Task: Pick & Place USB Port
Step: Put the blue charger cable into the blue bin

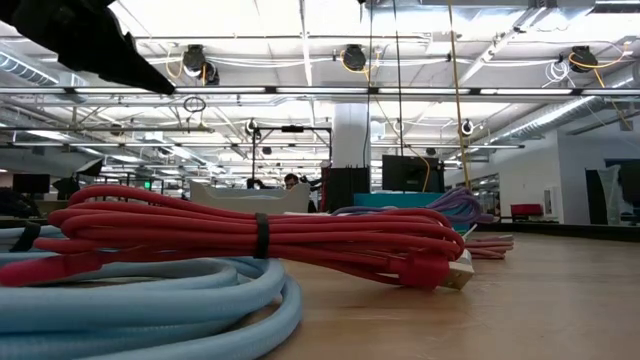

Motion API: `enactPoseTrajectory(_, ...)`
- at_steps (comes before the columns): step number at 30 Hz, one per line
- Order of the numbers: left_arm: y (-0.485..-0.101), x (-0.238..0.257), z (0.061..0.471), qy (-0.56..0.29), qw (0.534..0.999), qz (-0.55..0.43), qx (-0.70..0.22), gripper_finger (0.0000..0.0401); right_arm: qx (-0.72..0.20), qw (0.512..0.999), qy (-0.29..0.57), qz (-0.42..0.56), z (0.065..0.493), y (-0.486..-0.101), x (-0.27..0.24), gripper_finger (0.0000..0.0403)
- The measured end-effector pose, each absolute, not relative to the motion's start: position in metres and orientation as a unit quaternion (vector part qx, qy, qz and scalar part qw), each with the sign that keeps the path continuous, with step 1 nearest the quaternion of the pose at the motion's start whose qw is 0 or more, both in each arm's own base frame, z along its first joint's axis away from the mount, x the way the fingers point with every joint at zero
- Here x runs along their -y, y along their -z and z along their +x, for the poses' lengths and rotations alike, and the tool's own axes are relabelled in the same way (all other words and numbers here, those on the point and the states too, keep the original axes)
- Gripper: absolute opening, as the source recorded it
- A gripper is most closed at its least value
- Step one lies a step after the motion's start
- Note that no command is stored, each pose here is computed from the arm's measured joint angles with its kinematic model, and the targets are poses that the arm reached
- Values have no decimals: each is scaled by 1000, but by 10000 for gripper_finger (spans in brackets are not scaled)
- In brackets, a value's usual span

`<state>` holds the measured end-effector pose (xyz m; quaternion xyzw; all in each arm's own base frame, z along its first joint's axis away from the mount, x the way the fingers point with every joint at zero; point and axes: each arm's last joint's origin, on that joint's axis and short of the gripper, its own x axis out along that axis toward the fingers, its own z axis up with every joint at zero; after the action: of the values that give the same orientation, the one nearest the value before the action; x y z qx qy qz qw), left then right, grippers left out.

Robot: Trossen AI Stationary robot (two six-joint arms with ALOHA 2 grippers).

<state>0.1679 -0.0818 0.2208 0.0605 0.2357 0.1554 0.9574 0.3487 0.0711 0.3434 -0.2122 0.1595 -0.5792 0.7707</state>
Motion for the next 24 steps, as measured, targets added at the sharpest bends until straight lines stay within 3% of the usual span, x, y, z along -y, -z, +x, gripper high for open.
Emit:
enactPoseTrajectory(5, -221, 82, 168, -155, 957, 62, -237, 138, -152, 748, 617, -194, 349, -354, -22, 197)
enactPoseTrajectory(10, -221, 81, 168, -157, 957, 62, -237, 138, -102, 797, 565, -188, 357, -352, 33, 197)
enactPoseTrajectory(12, -221, 81, 168, -159, 956, 63, -237, 138, -117, 865, 464, -152, 364, -342, 46, 196)
enactPoseTrajectory(14, -221, 80, 169, -159, 956, 65, -238, 138, -142, 949, 282, -8, 368, -336, 58, 194)
enactPoseTrajectory(16, -220, 80, 169, -160, 955, 67, -240, 138, -163, 975, 95, 114, 374, -328, 58, 187)
enactPoseTrajectory(18, -219, 79, 168, -161, 954, 68, -245, 138, -199, 966, -9, 165, 389, -308, 39, 178)
enactPoseTrajectory(20, -218, 79, 167, -154, 953, 63, -252, 138, -293, 939, -47, 175, 387, -279, 7, 169)
enactPoseTrajectory(24, -215, 82, 167, -110, 954, 32, -276, 138, -483, 864, -40, 138, 369, -232, -62, 150)
